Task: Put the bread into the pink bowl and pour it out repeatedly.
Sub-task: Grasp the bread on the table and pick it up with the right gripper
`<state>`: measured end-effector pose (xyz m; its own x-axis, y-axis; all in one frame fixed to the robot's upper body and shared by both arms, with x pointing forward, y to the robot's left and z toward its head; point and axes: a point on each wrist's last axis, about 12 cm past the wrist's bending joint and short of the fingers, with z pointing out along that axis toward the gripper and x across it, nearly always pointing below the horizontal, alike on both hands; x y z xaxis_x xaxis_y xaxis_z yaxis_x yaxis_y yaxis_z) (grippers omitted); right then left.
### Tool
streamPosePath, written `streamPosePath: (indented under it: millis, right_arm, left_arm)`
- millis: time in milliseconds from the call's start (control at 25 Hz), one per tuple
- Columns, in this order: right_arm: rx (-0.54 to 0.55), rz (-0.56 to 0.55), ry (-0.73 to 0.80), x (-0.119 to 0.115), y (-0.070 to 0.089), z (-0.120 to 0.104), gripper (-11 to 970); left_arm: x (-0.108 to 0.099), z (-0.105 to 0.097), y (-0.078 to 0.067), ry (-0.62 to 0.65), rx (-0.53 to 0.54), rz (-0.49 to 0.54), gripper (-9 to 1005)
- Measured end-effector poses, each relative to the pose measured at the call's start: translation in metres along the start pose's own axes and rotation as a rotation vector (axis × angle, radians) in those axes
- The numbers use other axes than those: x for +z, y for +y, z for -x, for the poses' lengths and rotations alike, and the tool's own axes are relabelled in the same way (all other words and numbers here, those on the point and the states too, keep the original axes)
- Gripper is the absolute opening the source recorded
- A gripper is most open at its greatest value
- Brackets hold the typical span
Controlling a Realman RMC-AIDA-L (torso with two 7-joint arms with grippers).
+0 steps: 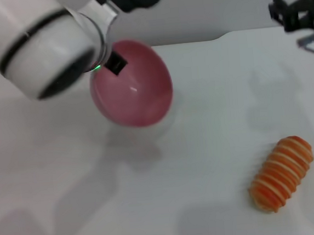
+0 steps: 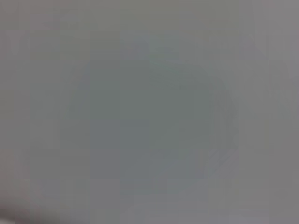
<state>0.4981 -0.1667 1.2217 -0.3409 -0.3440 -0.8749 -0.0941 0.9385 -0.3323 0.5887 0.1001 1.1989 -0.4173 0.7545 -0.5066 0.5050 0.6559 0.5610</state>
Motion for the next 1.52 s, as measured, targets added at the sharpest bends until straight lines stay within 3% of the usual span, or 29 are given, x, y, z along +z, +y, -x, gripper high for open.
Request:
streamPosePath:
  millis: [80,120,280,480,720,1120,1520]
  right_arm:
    - [-0.029,-0.001,0.047,-0.003,0.002,-0.003,730]
    - [-0.038,-0.006,0.071,-0.003,0.003,-0.005,730]
    - [-0.043,0.018,0.18,-0.005,0.006,-0.013,730]
    - [-0.052,0.144,0.324,-0.002,0.01,-0.021,730]
    - [0.034,0.245,0.421,-0.001,0.003,-0.033,731]
    - [0.111,0.287,0.539,-0.008,0.01,-0.055,731]
    - [0.15,0.254,0.649,-0.002,0.011,-0.084,730]
  left_arm:
    - [0.001,-0.002,0.002,0.021,-0.037,-0.03,108]
    - [0.003,-0.011,0.004,0.052,-0.103,-0.092,108]
    - [0.005,-0.022,0.007,0.094,-0.16,-0.156,109]
    - [0.008,-0.026,0.009,0.105,-0.167,-0.165,111]
    - [0.015,-0.033,0.009,0.123,-0.169,-0.171,112]
    - [0.022,-0.041,0.013,0.145,-0.185,-0.169,115]
    - [0.026,-0.042,0.014,0.145,-0.178,-0.169,118]
